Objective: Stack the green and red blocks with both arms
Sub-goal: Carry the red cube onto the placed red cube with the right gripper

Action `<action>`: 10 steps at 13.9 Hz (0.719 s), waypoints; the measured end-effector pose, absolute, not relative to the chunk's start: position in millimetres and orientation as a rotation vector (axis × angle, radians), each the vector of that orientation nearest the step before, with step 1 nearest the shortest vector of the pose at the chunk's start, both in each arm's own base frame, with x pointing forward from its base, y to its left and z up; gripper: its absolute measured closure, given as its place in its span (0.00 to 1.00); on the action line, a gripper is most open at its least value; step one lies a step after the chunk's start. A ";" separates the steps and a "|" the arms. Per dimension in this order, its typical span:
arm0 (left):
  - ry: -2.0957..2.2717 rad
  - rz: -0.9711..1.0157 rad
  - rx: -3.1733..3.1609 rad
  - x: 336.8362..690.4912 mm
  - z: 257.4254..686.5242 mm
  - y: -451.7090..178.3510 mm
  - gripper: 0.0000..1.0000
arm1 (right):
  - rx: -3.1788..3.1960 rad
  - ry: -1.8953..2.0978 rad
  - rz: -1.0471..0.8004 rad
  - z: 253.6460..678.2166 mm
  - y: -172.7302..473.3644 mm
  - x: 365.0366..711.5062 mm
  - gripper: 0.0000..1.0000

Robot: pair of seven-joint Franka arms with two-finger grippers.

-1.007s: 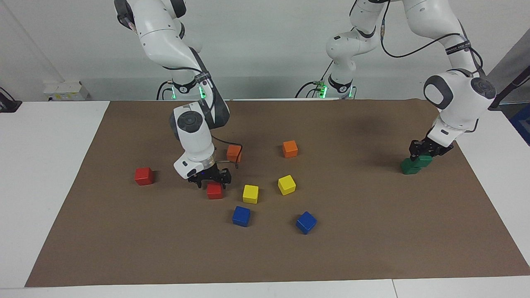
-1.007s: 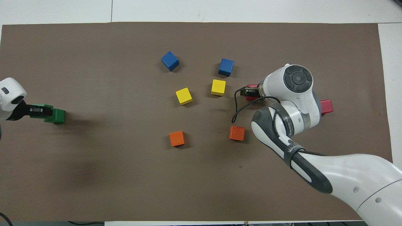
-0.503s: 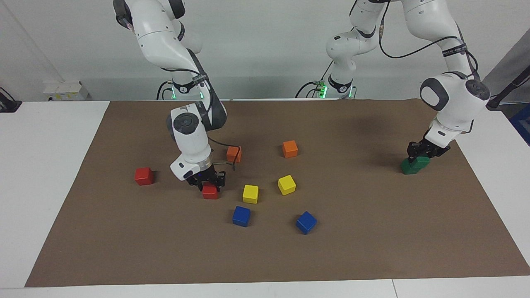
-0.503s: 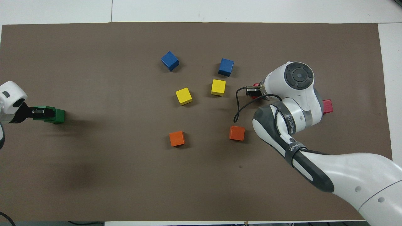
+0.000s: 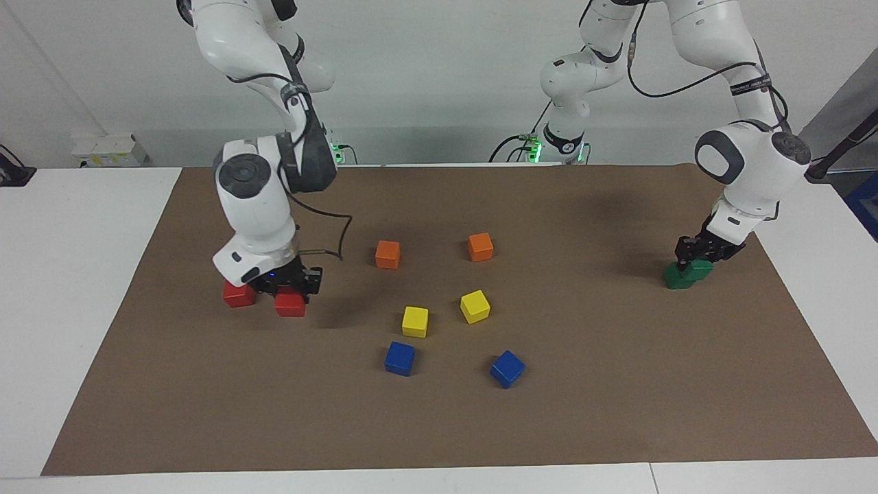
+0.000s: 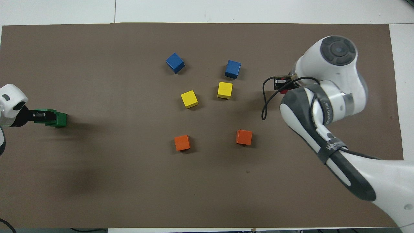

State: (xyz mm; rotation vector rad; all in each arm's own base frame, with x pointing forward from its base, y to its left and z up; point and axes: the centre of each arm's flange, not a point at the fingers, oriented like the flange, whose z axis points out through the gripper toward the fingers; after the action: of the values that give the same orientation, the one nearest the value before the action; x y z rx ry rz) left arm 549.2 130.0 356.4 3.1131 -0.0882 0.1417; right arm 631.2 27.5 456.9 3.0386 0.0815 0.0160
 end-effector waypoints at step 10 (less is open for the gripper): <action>-0.103 0.144 3.113 545.7 348.8 124.0 0.19 | 3.095 0.241 0.028 404.6 -85.0 591.9 0.46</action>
State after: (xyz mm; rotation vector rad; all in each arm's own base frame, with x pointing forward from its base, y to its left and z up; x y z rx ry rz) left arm 545.7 124.0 348.8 3.1128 -0.1032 0.1445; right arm 591.9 -85.0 404.6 3.0947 0.2415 0.0285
